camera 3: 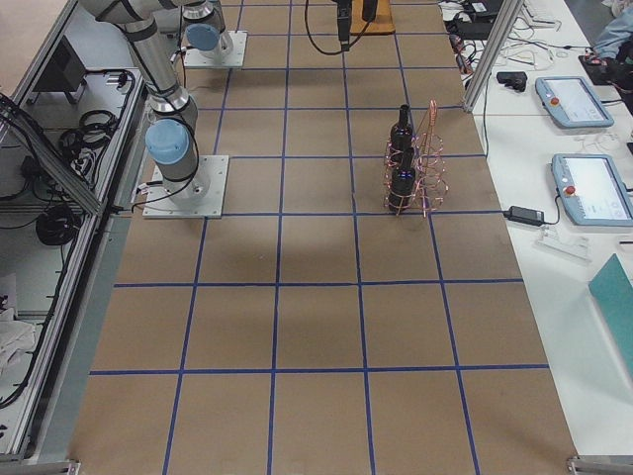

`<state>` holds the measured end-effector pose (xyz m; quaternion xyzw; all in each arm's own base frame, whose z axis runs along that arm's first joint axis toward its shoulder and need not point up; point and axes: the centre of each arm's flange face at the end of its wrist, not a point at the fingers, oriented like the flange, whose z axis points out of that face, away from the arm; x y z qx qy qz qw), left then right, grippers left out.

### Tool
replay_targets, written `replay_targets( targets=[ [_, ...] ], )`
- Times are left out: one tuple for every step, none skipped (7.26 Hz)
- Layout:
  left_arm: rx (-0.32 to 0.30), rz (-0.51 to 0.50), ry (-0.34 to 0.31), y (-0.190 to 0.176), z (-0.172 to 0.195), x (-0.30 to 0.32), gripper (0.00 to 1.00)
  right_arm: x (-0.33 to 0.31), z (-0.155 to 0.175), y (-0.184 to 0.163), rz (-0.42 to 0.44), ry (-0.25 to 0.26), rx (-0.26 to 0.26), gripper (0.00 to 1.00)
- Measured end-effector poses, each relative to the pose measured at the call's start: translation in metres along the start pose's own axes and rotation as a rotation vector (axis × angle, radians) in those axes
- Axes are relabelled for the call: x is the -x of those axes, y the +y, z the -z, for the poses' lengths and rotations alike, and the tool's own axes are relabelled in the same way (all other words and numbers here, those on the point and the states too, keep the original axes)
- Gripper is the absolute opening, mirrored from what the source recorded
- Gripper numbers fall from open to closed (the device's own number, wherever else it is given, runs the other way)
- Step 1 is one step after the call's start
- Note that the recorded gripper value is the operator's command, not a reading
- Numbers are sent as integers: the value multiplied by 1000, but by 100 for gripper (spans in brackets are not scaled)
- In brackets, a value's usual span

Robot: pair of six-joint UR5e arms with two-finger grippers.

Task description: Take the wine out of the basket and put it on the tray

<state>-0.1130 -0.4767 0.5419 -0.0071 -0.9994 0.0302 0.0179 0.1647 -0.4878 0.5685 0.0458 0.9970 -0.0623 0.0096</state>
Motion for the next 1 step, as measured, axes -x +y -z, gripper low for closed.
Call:
replay_targets(
  targets=[
    [4, -3, -1, 1, -2, 0, 100, 0, -4, -2, -2, 0, 9, 100]
  ],
)
